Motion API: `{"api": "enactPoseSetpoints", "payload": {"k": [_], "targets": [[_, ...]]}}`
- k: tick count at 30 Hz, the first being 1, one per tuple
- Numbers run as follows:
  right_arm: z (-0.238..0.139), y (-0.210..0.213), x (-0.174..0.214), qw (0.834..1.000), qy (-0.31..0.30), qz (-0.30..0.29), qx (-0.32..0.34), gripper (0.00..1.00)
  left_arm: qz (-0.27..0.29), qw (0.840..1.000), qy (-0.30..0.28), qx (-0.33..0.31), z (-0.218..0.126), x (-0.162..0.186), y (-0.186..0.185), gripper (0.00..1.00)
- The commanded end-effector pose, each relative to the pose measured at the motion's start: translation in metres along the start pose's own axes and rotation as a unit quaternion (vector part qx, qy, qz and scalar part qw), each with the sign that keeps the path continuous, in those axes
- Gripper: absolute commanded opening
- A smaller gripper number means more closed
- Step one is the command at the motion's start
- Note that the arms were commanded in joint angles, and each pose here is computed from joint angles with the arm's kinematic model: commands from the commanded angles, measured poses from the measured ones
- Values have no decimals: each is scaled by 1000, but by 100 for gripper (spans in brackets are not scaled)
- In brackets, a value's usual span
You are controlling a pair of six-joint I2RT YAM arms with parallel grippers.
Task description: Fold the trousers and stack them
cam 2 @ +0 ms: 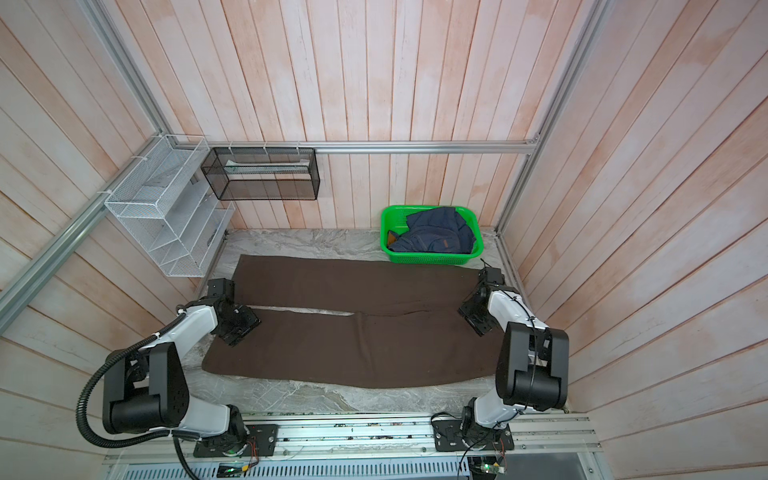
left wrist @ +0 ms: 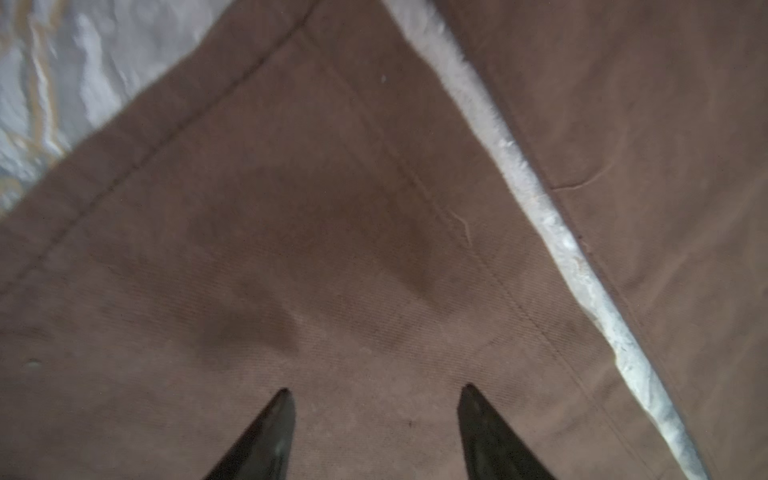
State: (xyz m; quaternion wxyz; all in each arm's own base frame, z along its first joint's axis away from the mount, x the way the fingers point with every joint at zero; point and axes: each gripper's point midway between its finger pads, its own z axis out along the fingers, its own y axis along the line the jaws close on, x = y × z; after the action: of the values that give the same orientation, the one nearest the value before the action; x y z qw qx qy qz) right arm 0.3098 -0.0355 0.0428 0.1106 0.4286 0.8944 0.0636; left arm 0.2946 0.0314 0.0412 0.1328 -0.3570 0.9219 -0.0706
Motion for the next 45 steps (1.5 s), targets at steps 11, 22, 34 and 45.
{"api": "enactPoseSetpoints", "payload": {"k": [11, 22, 34, 45], "targets": [[26, -31, 7, 999, 21, 36, 13, 58, -60, 997, 21, -48, 28, 5, 56, 58], [23, -55, 9, 998, 22, 66, 2, 59, -67, 997, 8, -34, 17, 0, 56, 60], [-50, -29, -12, 997, -53, 48, -34, 62, -27, 995, -84, 42, -79, -25, 3, 77], [-82, -68, -9, 985, -128, 115, 0, 63, -100, 991, -82, -18, -101, -4, 44, 76]]}}
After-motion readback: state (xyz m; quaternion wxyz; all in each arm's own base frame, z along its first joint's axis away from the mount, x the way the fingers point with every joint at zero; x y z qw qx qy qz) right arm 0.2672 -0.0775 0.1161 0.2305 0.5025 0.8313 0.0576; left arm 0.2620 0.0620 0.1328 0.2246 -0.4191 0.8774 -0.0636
